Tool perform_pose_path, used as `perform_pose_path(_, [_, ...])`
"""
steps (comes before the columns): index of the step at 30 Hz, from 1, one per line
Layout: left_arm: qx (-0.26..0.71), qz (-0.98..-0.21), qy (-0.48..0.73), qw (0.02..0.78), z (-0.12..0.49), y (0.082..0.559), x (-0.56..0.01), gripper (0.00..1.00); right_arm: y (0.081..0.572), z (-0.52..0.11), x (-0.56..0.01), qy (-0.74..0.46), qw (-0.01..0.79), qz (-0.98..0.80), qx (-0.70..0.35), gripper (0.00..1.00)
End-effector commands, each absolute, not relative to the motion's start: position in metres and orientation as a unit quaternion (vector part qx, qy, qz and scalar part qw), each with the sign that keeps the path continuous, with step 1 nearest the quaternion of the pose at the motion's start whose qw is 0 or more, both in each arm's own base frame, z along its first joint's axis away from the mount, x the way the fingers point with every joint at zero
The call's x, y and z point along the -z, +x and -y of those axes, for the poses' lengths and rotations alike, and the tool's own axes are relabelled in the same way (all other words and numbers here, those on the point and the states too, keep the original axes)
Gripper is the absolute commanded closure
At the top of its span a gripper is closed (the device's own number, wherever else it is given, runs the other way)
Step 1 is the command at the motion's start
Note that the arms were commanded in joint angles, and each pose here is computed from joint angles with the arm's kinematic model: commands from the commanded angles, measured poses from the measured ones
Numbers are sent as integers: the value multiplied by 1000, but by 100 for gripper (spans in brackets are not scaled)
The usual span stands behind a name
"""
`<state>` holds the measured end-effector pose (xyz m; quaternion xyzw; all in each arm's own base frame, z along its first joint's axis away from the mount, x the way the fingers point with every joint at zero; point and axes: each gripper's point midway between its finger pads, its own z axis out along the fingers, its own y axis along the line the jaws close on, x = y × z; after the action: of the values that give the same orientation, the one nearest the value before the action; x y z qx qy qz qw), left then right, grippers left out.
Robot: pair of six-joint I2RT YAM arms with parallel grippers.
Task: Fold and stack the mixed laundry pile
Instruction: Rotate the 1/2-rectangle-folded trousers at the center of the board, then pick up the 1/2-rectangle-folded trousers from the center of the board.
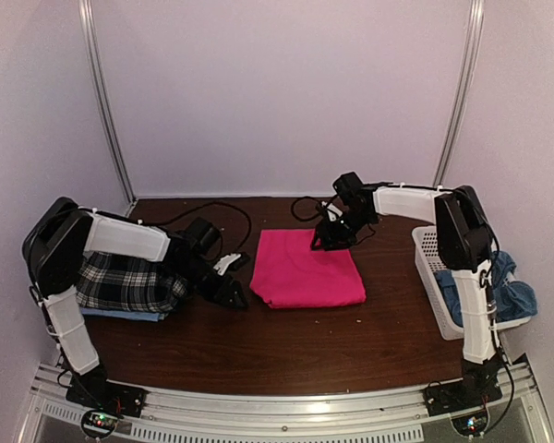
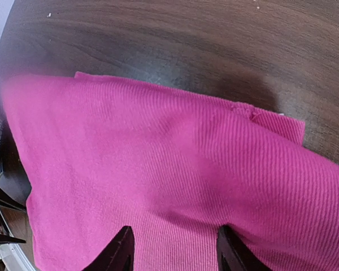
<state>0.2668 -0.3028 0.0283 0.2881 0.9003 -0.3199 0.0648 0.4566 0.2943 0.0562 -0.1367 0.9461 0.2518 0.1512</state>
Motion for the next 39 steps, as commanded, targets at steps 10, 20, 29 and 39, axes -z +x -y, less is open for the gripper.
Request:
perform_pose_path(10, [411,-876,102,230,271,366,-132,3,363,-378,-177,-358,279,-848,-276,47])
perform_pose_path(20, [382,-883,29,272,239,400,-161,2,288,-434,-113,-473,235,-832,-172,47])
perform_pose_path(29, [360,-900,20,246,232,392,-134,3,296,-422,-67,-475,235,-847,-34,43])
perform_pose_path(39, [376,-903,-2,208,243,397,-105,2,285,-404,3,-507,192,-838,55,72])
